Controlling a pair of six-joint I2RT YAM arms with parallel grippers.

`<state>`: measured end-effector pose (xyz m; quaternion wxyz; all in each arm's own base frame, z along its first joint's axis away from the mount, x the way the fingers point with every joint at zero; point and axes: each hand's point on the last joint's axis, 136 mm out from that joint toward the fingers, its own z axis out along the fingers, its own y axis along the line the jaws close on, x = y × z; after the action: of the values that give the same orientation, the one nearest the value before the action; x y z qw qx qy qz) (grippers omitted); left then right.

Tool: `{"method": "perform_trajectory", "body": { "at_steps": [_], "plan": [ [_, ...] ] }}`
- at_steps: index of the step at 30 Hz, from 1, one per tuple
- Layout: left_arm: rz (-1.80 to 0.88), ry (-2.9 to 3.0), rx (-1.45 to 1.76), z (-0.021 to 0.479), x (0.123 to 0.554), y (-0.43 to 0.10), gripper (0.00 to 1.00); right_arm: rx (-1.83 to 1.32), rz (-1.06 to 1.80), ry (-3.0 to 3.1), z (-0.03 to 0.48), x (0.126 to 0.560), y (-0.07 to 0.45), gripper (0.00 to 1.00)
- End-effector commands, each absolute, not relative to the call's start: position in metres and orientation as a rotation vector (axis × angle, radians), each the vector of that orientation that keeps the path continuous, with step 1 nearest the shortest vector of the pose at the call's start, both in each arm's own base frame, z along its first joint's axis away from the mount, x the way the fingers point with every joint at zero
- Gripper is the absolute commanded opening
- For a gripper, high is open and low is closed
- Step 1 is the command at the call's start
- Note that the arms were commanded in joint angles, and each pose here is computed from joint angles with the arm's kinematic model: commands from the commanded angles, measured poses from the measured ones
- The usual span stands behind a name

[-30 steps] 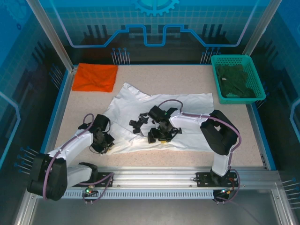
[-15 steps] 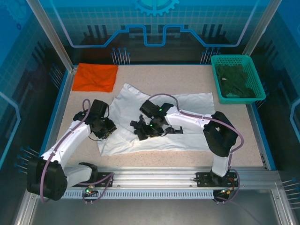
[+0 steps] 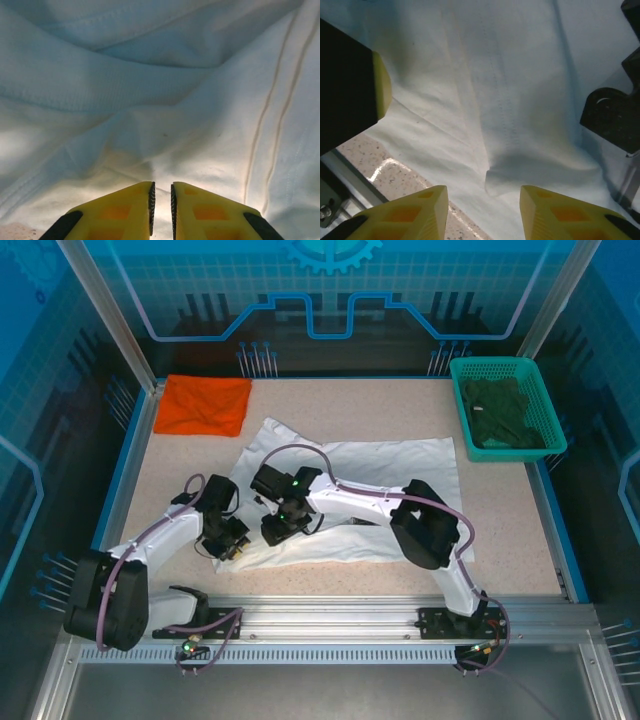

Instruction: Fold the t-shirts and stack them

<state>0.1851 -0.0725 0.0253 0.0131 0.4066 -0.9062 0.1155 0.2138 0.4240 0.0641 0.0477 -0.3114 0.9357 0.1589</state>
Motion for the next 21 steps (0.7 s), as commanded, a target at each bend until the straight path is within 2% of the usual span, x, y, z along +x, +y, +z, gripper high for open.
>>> {"method": "perform_trajectory", "body": {
  "at_steps": [1,21],
  "plan": [
    [0.302,-2.808,1.303,0.014,0.179,-0.062,0.20,-0.998,0.344,2.850,0.055,0.214,0.419,0.42],
    [0.296,-2.809,1.279,0.000,0.176,-0.054,0.19,-1.125,0.101,2.841,0.036,0.204,0.420,0.52]
  ]
}}
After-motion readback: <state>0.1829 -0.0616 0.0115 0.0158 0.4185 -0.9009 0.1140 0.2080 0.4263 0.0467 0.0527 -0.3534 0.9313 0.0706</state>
